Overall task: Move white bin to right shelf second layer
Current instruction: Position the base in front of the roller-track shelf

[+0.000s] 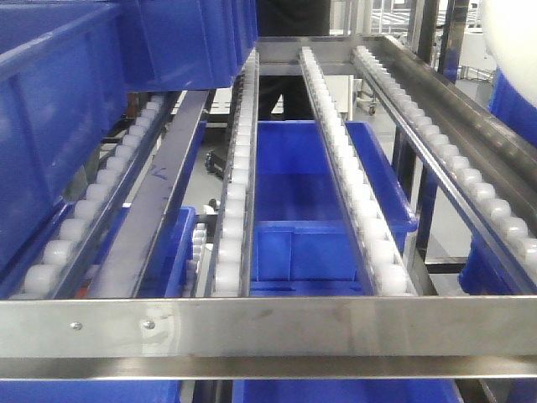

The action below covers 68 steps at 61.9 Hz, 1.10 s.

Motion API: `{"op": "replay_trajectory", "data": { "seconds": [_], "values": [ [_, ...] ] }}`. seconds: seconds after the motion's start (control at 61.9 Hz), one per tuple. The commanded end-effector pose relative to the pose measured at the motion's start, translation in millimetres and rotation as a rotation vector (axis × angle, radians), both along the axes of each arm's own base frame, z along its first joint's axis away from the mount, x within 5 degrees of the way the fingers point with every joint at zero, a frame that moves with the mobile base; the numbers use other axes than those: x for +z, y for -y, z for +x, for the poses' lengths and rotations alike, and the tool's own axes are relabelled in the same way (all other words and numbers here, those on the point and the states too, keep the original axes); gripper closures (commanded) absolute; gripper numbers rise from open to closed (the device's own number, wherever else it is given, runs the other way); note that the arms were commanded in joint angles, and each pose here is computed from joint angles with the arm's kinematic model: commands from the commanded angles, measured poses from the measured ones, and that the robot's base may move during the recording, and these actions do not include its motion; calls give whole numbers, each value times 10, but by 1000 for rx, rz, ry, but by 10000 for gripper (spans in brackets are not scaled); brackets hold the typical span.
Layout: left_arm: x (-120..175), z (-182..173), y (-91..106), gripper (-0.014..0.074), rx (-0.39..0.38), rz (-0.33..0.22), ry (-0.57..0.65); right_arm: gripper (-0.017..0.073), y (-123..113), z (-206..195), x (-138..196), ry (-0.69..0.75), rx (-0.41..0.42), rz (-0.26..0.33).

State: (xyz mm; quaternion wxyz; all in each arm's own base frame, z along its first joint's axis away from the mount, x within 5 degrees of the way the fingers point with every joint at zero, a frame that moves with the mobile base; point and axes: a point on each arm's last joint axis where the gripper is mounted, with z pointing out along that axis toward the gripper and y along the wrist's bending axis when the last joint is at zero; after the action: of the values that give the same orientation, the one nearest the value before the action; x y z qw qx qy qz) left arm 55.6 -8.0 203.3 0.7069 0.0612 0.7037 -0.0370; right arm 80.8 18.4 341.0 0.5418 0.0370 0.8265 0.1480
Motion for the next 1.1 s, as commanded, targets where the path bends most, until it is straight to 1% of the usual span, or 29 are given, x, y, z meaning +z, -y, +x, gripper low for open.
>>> {"op": "replay_trajectory", "data": {
  "seconds": [0.0,1.082],
  "values": [
    [-39,3,-3,509,3,-17,60,510,7,19,176,113,-15,24],
    [-39,3,-3,509,3,-17,60,510,7,19,176,113,-15,24]
  ]
}}
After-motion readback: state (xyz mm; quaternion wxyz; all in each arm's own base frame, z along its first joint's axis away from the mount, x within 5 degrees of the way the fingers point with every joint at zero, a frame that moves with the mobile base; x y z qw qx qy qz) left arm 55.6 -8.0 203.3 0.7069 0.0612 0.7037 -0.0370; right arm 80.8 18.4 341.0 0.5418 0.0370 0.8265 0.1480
